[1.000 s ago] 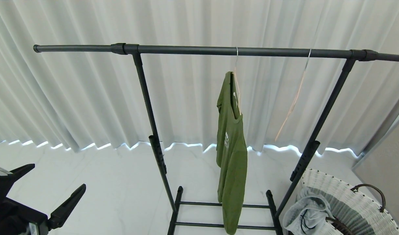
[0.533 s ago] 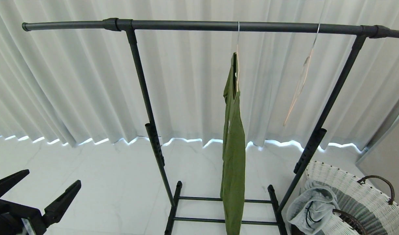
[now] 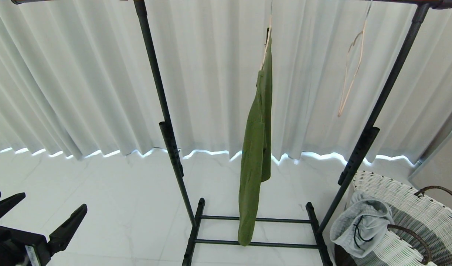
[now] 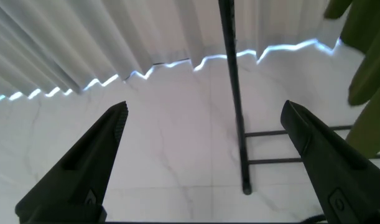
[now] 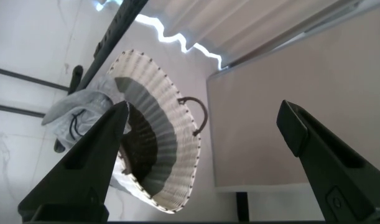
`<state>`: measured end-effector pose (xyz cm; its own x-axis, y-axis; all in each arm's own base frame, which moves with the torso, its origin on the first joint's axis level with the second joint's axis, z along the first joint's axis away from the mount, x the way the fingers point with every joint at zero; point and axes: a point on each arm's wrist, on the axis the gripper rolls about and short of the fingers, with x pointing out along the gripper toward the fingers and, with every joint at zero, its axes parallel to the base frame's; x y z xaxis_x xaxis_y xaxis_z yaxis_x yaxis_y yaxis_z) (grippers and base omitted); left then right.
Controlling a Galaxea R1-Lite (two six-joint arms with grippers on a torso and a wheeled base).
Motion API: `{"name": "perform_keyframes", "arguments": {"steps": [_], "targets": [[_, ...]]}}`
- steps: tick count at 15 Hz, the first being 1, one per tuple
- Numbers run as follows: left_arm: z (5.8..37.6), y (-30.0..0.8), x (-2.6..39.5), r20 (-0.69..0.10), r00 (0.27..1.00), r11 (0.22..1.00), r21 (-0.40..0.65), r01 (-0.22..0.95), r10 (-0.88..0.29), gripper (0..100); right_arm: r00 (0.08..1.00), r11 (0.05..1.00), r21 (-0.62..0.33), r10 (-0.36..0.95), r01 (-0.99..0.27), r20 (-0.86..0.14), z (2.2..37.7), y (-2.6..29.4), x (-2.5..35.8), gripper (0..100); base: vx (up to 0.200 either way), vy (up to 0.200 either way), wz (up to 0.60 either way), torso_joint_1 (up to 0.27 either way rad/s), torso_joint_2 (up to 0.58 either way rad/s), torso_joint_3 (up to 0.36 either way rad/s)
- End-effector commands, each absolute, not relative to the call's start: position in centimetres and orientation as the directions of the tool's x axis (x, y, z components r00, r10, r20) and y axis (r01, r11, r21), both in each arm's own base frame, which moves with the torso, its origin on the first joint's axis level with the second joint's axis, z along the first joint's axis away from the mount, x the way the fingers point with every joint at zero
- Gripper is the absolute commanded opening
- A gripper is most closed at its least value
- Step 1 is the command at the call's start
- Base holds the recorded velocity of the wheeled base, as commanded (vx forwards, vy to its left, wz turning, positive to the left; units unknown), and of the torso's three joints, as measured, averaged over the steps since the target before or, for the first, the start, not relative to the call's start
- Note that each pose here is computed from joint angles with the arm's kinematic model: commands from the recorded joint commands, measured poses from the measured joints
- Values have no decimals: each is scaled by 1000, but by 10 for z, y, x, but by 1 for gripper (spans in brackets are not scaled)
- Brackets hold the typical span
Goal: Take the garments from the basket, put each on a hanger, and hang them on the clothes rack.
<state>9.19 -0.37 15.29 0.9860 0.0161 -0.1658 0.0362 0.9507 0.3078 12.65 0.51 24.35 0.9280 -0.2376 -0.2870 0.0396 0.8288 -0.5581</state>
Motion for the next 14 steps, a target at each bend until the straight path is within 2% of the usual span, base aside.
{"name": "perform_keyframes", "arguments": {"steps": [1,10,14], "targets": [[148,-4,89,-175,984,941,335,47,13,100,929,830,-557,-235,38,-287,244,5,128,100,0,0,0,-134,354,217],[147,-6,84,-163,986,937,340,81,-26,100,931,818,-574,-237,37,-277,241,5,128,100,0,0,0,-17,43,28],[148,-8,84,-159,983,932,334,137,-88,100,932,819,-572,-238,42,-273,242,5,128,100,0,-200,0,-5,0,7]]}}
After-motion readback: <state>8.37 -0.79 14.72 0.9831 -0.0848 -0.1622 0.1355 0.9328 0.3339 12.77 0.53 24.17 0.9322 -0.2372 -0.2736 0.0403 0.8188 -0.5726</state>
